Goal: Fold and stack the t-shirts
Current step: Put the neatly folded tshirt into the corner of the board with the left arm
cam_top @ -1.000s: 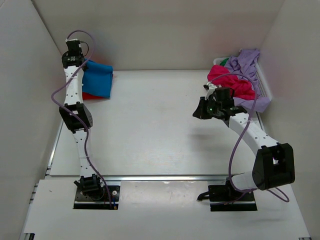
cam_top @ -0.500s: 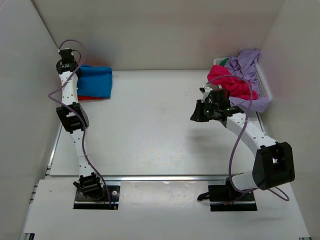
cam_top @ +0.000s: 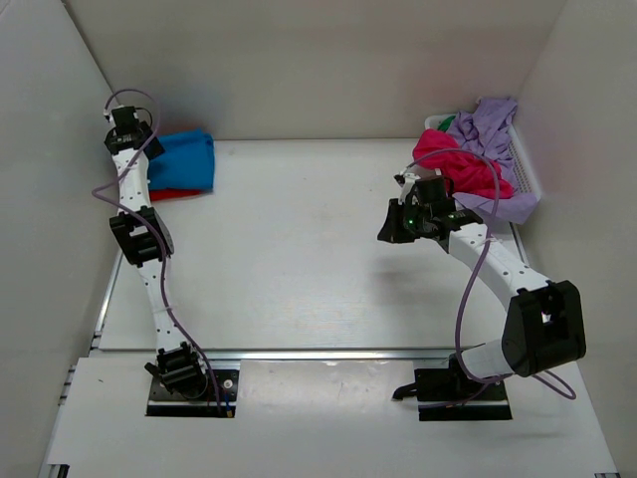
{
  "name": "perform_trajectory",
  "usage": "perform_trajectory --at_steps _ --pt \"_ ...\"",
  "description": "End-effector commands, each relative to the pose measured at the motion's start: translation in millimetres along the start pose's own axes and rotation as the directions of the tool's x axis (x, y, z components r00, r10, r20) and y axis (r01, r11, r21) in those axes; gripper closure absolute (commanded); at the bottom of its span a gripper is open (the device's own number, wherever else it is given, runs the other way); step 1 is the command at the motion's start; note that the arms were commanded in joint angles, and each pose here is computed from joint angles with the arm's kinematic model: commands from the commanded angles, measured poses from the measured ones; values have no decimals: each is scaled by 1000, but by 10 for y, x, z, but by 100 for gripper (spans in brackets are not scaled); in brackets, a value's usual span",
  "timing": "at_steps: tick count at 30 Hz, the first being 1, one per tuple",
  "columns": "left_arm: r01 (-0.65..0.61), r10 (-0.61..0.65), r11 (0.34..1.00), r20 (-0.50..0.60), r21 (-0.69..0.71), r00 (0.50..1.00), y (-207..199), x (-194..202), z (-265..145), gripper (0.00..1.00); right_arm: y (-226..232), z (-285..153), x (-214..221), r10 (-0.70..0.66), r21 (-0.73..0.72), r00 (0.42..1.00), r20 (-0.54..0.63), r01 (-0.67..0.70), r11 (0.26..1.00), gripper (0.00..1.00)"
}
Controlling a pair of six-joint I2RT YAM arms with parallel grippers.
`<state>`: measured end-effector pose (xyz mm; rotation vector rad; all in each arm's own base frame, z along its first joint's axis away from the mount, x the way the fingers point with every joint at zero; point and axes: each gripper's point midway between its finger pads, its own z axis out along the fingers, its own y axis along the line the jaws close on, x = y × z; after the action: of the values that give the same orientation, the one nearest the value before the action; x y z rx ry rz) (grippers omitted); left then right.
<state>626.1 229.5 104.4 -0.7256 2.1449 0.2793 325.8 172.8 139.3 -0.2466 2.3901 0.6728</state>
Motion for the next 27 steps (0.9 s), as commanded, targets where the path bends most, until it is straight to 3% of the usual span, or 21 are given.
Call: perform_trajectory --at_steps 1,6,7,9,10,11,14,17,22,27 --pt "67 -62 996 85 -56 994 215 -421 -285 9 103 -114 -176 -19 -6 998 63 19 1000 99" --pt "65 -57 997 147 -48 987 153 -760 -736 7 178 -200 -275 -31 -10 994 105 33 999 100" --pt "51 -46 998 166 -26 985 78 -857 -889 7 158 -237 -290 -23 -5 993 114 24 1000 98" --pt "41 -40 999 181 -1 983 17 -970 -1149 7 104 -288 -325 -31 18 991 130 29 999 85" --pt "31 -38 999 193 37 980 -73 -1042 -1309 6 60 -323 -333 -24 29 991 131 21 999 70" --pt "20 -31 998 187 60 982 -122 -1055 -1462 6 -1 -357 -351 -15 41 990 137 10 999 46" --pt "-15 -10 986 148 167 989 -303 -1021 -1915 5 -182 -434 -326 -17 104 991 129 3 995 1" --pt "-92 82 971 55 223 995 -485 -673 -2266 5 -341 -525 -332 -24 168 991 132 1 986 1" --pt "-206 246 935 -108 287 963 -580 122 -2914 7 -583 -619 -74 16 239 997 73 -33 970 1" --pt "-228 278 904 -91 361 956 -508 610 -3407 3 -808 -736 138 57 387 998 26 -62 920 1"
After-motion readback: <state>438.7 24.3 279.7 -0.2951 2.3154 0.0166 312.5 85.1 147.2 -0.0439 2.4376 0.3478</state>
